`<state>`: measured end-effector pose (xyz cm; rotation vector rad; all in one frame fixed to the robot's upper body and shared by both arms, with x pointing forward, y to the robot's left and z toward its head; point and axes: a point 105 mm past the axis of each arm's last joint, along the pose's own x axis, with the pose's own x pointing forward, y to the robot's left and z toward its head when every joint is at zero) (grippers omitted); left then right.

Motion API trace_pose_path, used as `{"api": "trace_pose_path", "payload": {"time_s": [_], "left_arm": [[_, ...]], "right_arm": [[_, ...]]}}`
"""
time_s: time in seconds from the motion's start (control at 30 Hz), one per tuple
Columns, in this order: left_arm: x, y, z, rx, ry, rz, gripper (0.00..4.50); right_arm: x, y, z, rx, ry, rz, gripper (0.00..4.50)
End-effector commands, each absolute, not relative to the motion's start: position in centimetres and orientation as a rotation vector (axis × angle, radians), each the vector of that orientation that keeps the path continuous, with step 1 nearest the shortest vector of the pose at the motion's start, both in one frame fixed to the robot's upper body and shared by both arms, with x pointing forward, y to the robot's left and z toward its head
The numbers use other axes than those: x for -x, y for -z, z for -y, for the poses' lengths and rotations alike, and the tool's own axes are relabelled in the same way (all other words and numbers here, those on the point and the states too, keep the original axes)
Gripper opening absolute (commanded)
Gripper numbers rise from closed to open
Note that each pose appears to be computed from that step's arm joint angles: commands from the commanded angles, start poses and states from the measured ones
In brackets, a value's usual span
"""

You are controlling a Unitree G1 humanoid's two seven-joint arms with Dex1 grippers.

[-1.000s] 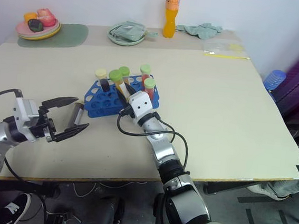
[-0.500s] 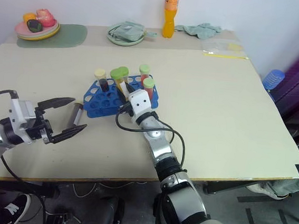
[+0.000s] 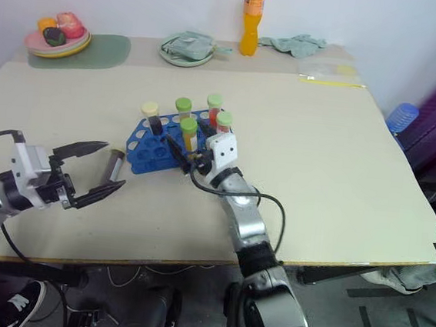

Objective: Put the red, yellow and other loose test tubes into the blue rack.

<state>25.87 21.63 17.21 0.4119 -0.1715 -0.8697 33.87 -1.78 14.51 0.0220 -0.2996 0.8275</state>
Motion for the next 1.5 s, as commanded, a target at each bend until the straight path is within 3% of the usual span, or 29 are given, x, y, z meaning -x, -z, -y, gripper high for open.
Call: {"api": "trace_pose_path", "payload": {"time_s": [0.03, 0.17, 0.5, 0.63, 0.9, 1.13, 1.37, 1.5], "left_arm": [[-26.1, -18.1, -21.9, -0.427, 0.860, 0.205, 4.50], [-27.0, -18.1, -22.2, -0.427, 0.808, 0.169, 4.50], [-31.2, -21.1, -27.8, -0.356, 0.379, -0.114, 4.50], [-32.0, -21.7, -26.4, -0.106, 0.399, -0.296, 4.50], [-34.4, -20.1, -25.8, -0.120, 0.397, -0.620, 4.50], [-33.5, -18.6, -25.0, -0.088, 0.453, -0.925, 4.50], [-33.8, -18.1, -26.1, -0.109, 0.437, -1.009, 4.50], [-34.5, -15.8, -26.2, -0.084, 0.413, -1.055, 4.50]], "right_arm": [[-31.6, -15.2, 4.5, 0.053, -0.898, 0.305, 4.48], [-29.5, -16.3, 8.8, 0.215, -0.941, 0.297, 4.48], [-26.7, -20.5, 10.5, 0.387, -1.217, 0.293, 4.48], [-26.6, -20.5, 10.0, 0.380, -1.305, 0.261, 4.48], [-27.0, -21.0, 8.0, 0.346, -1.308, 0.324, 4.48], [-27.0, -20.5, 8.0, 0.333, -1.289, 0.325, 4.48], [-27.0, -20.4, 8.0, 0.335, -1.273, 0.326, 4.48], [-27.1, -20.3, 7.9, 0.337, -1.269, 0.325, 4.48]]}}
